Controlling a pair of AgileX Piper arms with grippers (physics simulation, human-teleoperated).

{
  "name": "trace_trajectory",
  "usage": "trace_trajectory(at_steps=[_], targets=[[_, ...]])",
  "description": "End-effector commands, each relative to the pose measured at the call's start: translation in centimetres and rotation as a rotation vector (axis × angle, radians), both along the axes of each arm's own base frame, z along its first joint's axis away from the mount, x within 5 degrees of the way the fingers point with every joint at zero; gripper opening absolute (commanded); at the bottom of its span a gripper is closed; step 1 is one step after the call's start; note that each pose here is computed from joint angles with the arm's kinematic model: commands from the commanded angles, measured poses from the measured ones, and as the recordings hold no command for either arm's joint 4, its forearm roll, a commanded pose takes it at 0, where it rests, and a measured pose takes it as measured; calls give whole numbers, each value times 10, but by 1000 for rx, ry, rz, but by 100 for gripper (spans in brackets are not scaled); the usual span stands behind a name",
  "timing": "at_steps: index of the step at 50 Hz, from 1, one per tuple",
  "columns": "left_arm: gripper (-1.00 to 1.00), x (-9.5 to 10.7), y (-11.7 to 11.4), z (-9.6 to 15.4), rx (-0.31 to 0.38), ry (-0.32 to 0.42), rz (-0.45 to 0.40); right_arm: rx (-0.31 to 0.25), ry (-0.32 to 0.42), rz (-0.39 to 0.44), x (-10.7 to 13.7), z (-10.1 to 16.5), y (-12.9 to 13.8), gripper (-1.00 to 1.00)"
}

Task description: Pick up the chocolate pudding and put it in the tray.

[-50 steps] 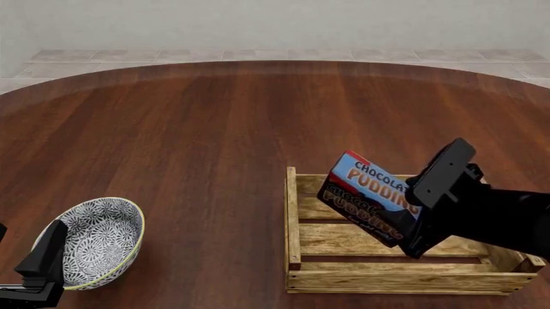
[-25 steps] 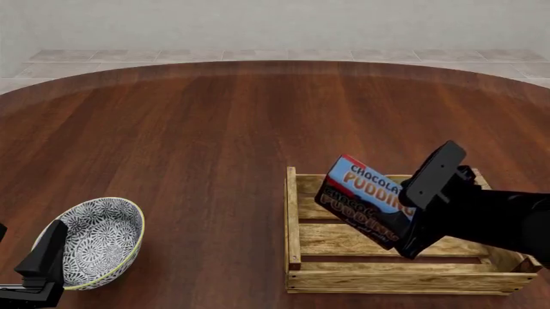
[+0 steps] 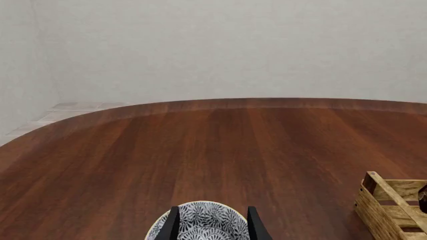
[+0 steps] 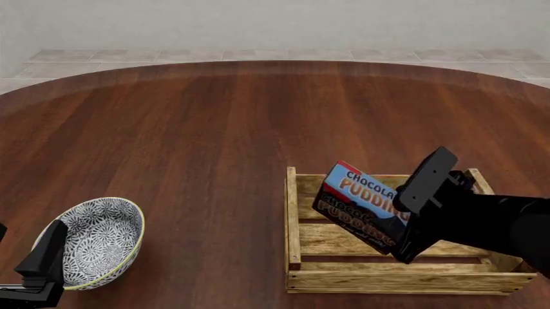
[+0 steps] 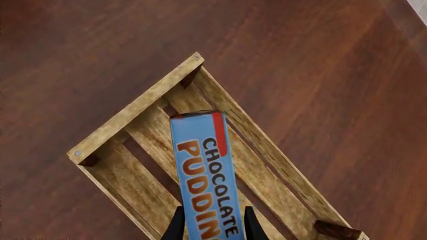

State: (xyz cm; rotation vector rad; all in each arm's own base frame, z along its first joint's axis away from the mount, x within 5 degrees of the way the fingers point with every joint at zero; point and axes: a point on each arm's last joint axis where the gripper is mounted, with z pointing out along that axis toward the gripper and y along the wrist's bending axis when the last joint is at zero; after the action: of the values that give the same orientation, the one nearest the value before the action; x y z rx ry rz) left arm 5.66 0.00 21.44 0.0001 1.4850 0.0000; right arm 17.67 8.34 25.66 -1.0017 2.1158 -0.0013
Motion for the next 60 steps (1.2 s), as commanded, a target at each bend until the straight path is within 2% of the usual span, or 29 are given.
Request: trace_trajectory(at_steps=[1,60], targets=[[100,0,0,0,0,0,0,10,13,-8,0,-4,1,-100],[100,0,0,0,0,0,0,15,42,3,0,-20,8,-100]])
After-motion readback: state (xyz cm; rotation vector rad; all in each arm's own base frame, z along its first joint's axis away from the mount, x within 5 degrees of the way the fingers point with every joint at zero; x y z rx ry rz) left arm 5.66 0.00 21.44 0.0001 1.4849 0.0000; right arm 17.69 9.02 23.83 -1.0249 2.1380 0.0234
